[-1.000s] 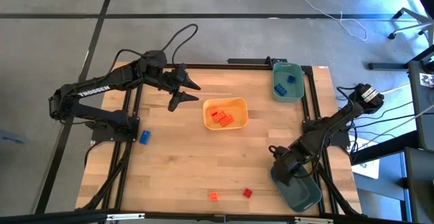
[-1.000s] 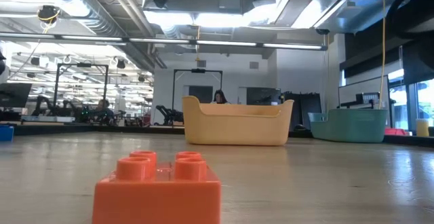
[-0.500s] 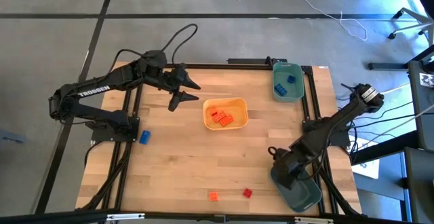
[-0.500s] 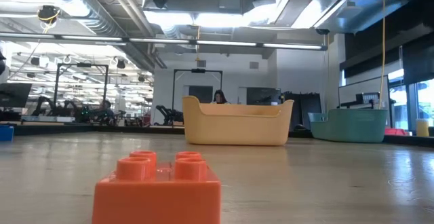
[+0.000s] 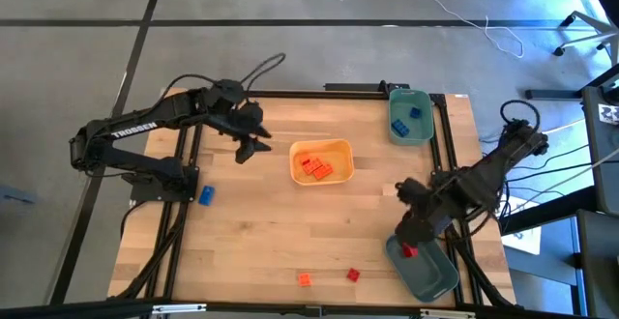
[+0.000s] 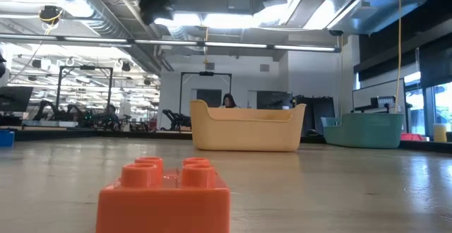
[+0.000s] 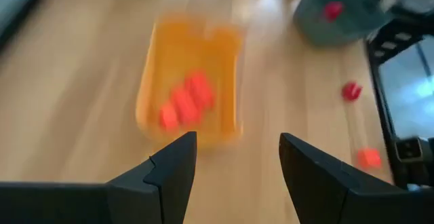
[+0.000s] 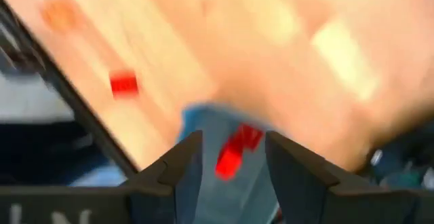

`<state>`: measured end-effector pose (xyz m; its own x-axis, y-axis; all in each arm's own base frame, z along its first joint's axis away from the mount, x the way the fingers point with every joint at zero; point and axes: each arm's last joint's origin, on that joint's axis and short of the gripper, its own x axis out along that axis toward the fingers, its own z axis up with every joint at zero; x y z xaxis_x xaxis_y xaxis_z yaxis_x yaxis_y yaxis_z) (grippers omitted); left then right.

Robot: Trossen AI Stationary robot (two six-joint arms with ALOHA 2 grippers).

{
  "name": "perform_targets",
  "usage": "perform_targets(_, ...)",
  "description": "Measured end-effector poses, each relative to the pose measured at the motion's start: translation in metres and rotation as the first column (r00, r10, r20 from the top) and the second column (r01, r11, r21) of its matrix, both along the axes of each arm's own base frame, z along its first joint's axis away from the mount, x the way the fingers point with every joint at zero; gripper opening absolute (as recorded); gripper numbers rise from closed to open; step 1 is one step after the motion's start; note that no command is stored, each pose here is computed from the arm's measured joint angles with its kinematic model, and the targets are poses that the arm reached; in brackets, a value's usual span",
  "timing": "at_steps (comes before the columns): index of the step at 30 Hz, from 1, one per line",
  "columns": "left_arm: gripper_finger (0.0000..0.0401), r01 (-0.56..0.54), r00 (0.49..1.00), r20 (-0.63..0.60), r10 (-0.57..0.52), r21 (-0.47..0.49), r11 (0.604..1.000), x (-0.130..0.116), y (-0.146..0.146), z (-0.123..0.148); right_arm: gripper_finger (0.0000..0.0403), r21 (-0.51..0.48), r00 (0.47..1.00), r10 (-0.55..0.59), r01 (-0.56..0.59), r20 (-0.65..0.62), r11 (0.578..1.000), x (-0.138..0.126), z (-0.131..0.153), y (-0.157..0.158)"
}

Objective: Sort & place blocks by color
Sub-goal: Put the blue game piece into the green bin

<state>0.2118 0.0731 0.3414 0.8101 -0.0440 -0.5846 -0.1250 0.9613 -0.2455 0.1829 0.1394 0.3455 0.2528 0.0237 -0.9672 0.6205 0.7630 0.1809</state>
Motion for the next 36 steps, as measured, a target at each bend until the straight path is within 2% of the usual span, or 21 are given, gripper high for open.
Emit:
perform_targets(2,0.0202,-0.083,0.991,-0.111,0.076,-0.062,0.995,-0.005,-0.003,-0.008,0.0161,-0.06,0.998,-0.018,0.022,0.066,0.998,-0.001,0.013,-0.004)
perform_targets(4,0.0202,-0.201,0.953,-0.249,0.175,-0.082,0.976,-0.012,-0.008,-0.016,0.0161,-0.112,0.991,-0.03,0.045,0.13,0.993,-0.002,0.024,-0.007)
perform_targets(7,0.0202,-0.343,0.852,-0.441,0.281,-0.066,0.937,-0.025,-0.017,-0.026,0.0161,-0.178,0.981,-0.039,0.074,0.189,0.981,-0.004,0.037,-0.013)
perform_targets(9,0.0202,-0.438,0.78,-0.531,0.331,-0.086,0.895,-0.031,-0.024,-0.03,0.0161,-0.22,0.976,-0.04,0.088,0.213,0.972,-0.006,0.042,-0.016)
perform_targets(13,0.0202,-0.594,0.661,-0.64,0.392,-0.127,0.794,-0.037,-0.042,-0.033,0.0161,-0.303,0.961,-0.007,0.095,0.278,0.948,-0.005,0.049,-0.021)
perform_targets(17,0.0202,-0.71,0.535,-0.711,0.456,-0.085,0.699,-0.044,-0.057,-0.036,0.0161,-0.398,0.948,0.006,0.128,0.318,0.908,0.001,0.052,-0.031)
perform_targets(22,0.0202,-0.809,0.415,-0.763,0.496,-0.06,0.585,-0.05,-0.075,-0.037,0.0161,-0.467,0.947,-0.017,0.173,0.32,0.867,0.01,0.053,-0.048)
perform_targets(23,0.0202,-0.818,0.401,-0.768,0.499,-0.055,0.572,-0.051,-0.078,-0.037,0.0161,-0.476,0.95,-0.02,0.174,0.312,0.862,0.012,0.053,-0.051)
perform_targets(27,0.0202,-0.826,0.364,-0.79,0.493,-0.029,0.563,-0.052,-0.092,-0.049,0.0161,-0.503,0.957,-0.045,0.191,0.288,0.843,0.018,0.053,-0.066)
perform_targets(32,0.0202,-0.821,0.287,-0.832,0.475,0.042,0.57,-0.059,-0.106,-0.088,0.0161,-0.54,0.967,-0.024,0.161,0.252,0.826,0.023,0.053,-0.078)
perform_targets(34,0.0202,-0.809,0.299,-0.836,0.46,0.034,0.587,-0.06,-0.112,-0.105,0.0161,-0.544,0.97,-0.011,0.145,0.241,0.826,0.025,0.053,-0.081)
perform_targets(36,0.0202,-0.8,0.344,-0.826,0.447,-0.008,0.6,-0.058,-0.116,-0.12,0.0161,-0.539,0.973,0.005,0.124,0.232,0.833,0.028,0.054,-0.083)
